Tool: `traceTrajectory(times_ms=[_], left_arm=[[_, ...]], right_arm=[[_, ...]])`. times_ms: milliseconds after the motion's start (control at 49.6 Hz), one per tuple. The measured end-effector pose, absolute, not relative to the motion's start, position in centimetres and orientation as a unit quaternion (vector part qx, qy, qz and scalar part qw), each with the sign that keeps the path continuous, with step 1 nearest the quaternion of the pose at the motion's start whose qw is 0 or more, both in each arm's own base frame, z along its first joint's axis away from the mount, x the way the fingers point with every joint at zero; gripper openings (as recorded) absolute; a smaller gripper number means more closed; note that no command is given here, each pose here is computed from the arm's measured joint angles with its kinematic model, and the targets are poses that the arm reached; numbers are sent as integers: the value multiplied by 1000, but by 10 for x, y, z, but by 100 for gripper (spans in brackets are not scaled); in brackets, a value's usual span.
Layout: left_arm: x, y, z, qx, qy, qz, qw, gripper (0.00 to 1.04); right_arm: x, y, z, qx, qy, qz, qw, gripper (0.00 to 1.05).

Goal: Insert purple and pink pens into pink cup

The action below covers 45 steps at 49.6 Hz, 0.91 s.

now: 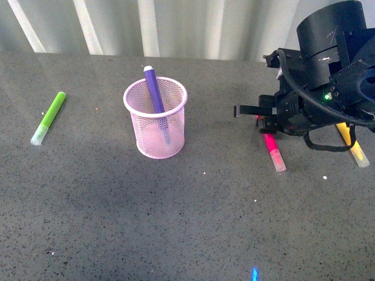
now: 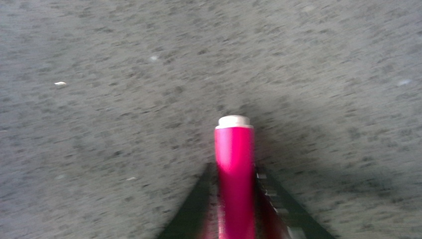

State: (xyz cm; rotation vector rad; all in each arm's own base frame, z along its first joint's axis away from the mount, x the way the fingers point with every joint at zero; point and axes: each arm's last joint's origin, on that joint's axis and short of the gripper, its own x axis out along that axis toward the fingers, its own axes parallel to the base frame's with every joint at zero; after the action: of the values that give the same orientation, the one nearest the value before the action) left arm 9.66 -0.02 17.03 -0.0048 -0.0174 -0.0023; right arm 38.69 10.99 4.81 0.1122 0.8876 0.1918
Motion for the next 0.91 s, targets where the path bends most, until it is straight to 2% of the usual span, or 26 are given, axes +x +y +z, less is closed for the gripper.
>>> traceTrajectory(times_ms=[101,302,383,463,625,907], left_arm=[[97,0,170,-2,-9,-1,1000,98],[97,0,170,-2,-9,-1,1000,98],[97,0,170,-2,-9,-1,1000,98],[97,0,170,-2,-9,-1,1000,98],[97,0,170,-2,-9,-1,1000,98],[97,0,170,-2,-9,-1,1000,98]], right_arm=[[381,108,50,48,395,88,913,11],[363,123,98,-11,211,164,964,11],[356,138,121,-34,123,209,970,11],[350,153,133,-45,70,244,966,11],[340,180,139,-64,15,294,954,11],[347,221,132,-54,-22,346,937,11]])
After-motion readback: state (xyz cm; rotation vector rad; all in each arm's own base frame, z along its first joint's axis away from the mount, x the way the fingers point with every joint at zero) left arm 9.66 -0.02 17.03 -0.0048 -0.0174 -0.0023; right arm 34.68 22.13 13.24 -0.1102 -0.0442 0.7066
